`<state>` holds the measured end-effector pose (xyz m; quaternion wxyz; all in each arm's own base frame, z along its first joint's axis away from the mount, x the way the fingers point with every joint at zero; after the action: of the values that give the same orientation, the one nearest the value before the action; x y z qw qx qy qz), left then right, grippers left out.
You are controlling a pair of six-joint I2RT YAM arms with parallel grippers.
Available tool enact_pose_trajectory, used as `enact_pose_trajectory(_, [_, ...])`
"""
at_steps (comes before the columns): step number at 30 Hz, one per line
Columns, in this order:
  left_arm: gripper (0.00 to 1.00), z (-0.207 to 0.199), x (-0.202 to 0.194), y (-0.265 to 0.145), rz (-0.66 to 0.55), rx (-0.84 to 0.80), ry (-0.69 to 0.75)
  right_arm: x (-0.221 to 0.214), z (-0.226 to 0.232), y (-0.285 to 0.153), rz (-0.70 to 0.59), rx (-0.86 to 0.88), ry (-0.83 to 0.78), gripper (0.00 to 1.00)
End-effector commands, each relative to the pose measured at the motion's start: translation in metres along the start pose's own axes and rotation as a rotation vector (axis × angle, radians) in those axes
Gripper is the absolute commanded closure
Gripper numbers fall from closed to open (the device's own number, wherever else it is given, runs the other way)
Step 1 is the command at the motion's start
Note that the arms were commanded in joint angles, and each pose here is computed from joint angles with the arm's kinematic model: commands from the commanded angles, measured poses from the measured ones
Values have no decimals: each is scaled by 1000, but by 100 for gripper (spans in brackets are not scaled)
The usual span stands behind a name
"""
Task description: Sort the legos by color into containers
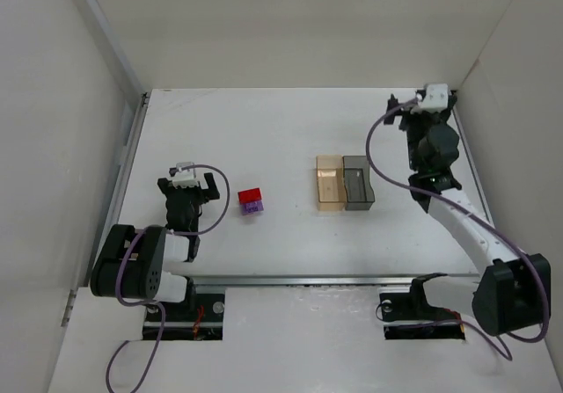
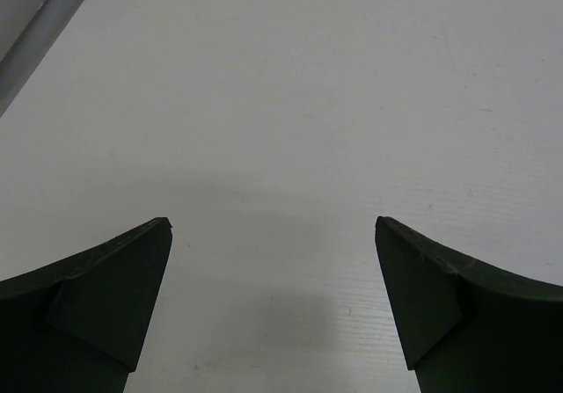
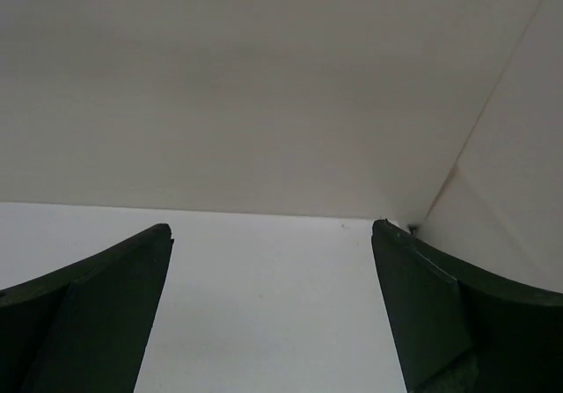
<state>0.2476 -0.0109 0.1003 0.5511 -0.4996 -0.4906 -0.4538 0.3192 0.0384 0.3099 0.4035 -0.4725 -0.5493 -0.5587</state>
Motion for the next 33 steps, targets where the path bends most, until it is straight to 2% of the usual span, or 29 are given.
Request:
enact_pose_trajectory(1, [0,-1,44,10,-249,-3,-49,74,9,20,-66,90,-236,0])
enact_pose_trajectory(2, [0,-2,44,10,-249,-12,-48,80,16,25,-17,158,-280,0])
enact_pose_trajectory(3, [0,-4,47,12,-261,-38,-34,116,28,39,-72,188,-279,0])
enact_pose_trajectory(4, [0,-3,49,9,-284,-43,-9,128,35,44,-75,206,-288,0])
enact_pose_trajectory(5, [0,-7,56,0,-344,-129,26,137,43,48,-75,227,-284,0])
enact_pose_trajectory(7, [0,-11,65,-5,-277,-208,69,149,71,52,-74,295,-297,0])
enact_pose_trajectory(8, [0,-18,84,-5,-289,-367,267,150,81,51,-84,329,-395,0])
enact_pose_trajectory(9, [0,-18,156,-8,-434,-377,345,146,91,48,-78,356,-481,0])
enact_pose_trajectory(10, [0,-15,167,-11,-358,-367,340,136,120,38,-78,427,-574,0])
enact_pose_trajectory(11, [0,-10,191,-14,-372,-296,304,133,129,34,-109,450,-795,0])
enact_pose_trajectory(12, [0,5,212,-18,-365,-106,263,127,140,29,-109,470,-889,0])
enact_pose_trajectory(13, [0,11,241,-23,-360,-12,243,123,155,22,-96,478,-919,0])
enact_pose_trajectory(14, [0,19,251,-27,-340,89,225,121,169,27,-82,469,-890,0])
enact_pose_trajectory(15, [0,31,258,-33,-300,238,211,121,179,28,-36,447,-687,0])
enact_pose_trajectory(16, [0,37,271,-37,-281,291,241,116,186,28,30,454,-581,0])
enact_pose_trajectory(17, [0,40,261,-40,-177,310,269,118,196,34,68,548,-492,0])
enact_pose_trajectory(18, [0,41,253,-41,-122,321,284,106,204,30,142,694,-441,0])
enact_pose_trajectory(19, [0,43,251,-49,-103,318,291,93,213,24,204,820,-435,0])
enact_pose_trajectory(20, [0,41,235,-54,-23,267,309,74,227,6,299,974,-429,5])
enact_pose_trajectory(23, [0,29,219,-77,-8,61,339,28,261,-36,471,1231,-441,15])
enact_pose_trajectory(24, [0,29,218,-83,-28,42,325,12,267,-49,522,1293,-448,15])
enact_pose_trajectory(25, [0,28,219,-95,-75,38,267,-1,276,-59,553,1352,-461,16])
enact_pose_trajectory(29, [0,24,206,-107,-103,-19,224,-14,303,-92,579,1554,-430,17])
enact_pose_trajectory(31, [0,23,201,-108,-87,-22,207,-12,317,-104,570,1646,-382,8])
enact_pose_trajectory(33, [0,21,198,-106,-67,-37,190,-17,332,-108,570,1664,-379,5])
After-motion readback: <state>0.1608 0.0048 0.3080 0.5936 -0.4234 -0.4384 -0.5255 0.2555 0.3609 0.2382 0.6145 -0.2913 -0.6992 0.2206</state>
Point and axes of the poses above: each gripper's point midway between its finger pads, its own y axis out along the fingers, its own z axis along the line the jaws close on, x = y × z, the point moved 10 cm from there along -y, back along the fingers, and after that the axes turned 3 degrees about y, right-handed, at the moved point
